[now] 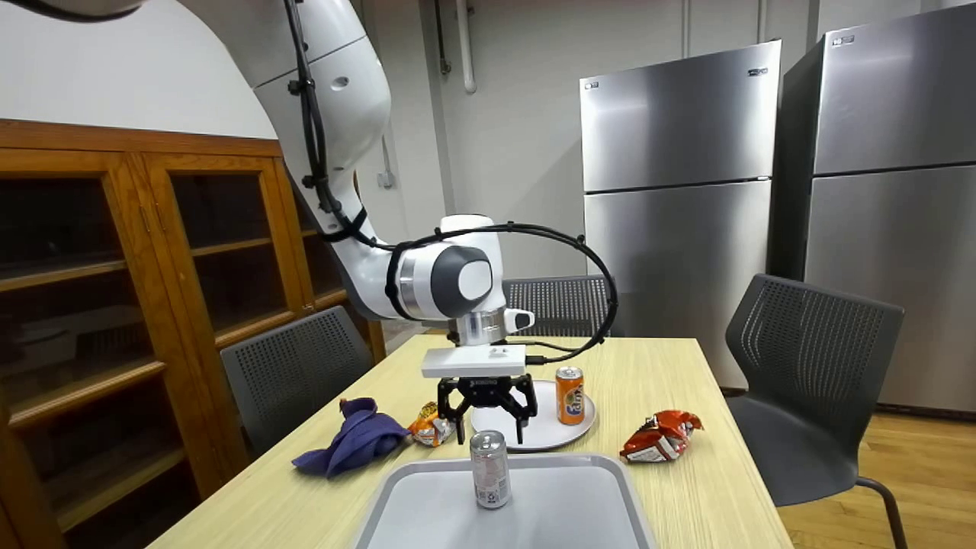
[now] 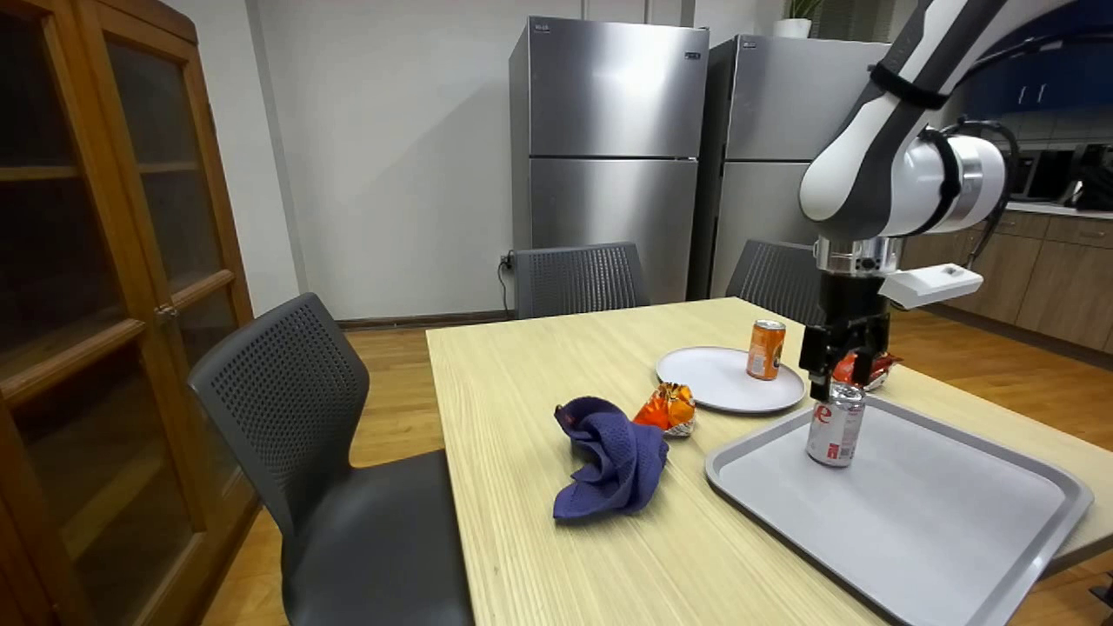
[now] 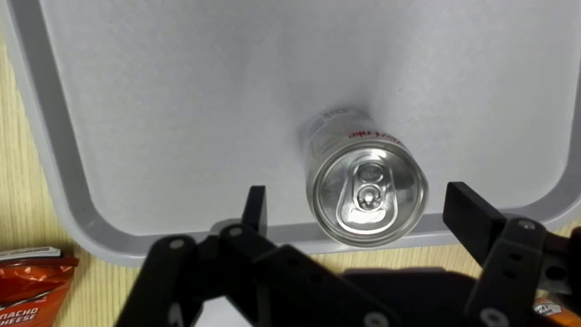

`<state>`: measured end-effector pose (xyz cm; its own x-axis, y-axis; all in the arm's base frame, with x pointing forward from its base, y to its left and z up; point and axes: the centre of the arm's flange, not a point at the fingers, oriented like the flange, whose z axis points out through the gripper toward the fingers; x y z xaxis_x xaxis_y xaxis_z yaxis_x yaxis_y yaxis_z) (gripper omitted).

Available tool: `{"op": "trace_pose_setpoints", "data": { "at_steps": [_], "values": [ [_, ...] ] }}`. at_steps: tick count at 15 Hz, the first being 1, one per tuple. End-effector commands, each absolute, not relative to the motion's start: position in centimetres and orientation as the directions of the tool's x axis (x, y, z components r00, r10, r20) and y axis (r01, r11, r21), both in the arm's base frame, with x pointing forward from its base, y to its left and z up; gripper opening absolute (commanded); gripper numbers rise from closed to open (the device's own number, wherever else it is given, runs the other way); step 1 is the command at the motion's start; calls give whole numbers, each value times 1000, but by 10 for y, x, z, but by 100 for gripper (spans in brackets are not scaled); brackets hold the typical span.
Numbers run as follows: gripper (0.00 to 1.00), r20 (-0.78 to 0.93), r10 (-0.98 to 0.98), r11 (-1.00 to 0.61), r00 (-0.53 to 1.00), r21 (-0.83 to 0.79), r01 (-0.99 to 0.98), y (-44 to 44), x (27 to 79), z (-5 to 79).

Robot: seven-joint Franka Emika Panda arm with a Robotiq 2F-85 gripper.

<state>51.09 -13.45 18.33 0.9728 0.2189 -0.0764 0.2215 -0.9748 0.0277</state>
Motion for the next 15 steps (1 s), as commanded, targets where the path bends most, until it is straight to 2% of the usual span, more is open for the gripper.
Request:
{"op": "trace_pose_setpoints", "data": {
  "at_steps": [1, 15],
  "values": [
    [100, -71, 232, -971, 970, 51, 235, -134, 511, 174],
    [100, -61, 242, -968, 968, 58, 246, -134, 508, 162]
  ]
}}
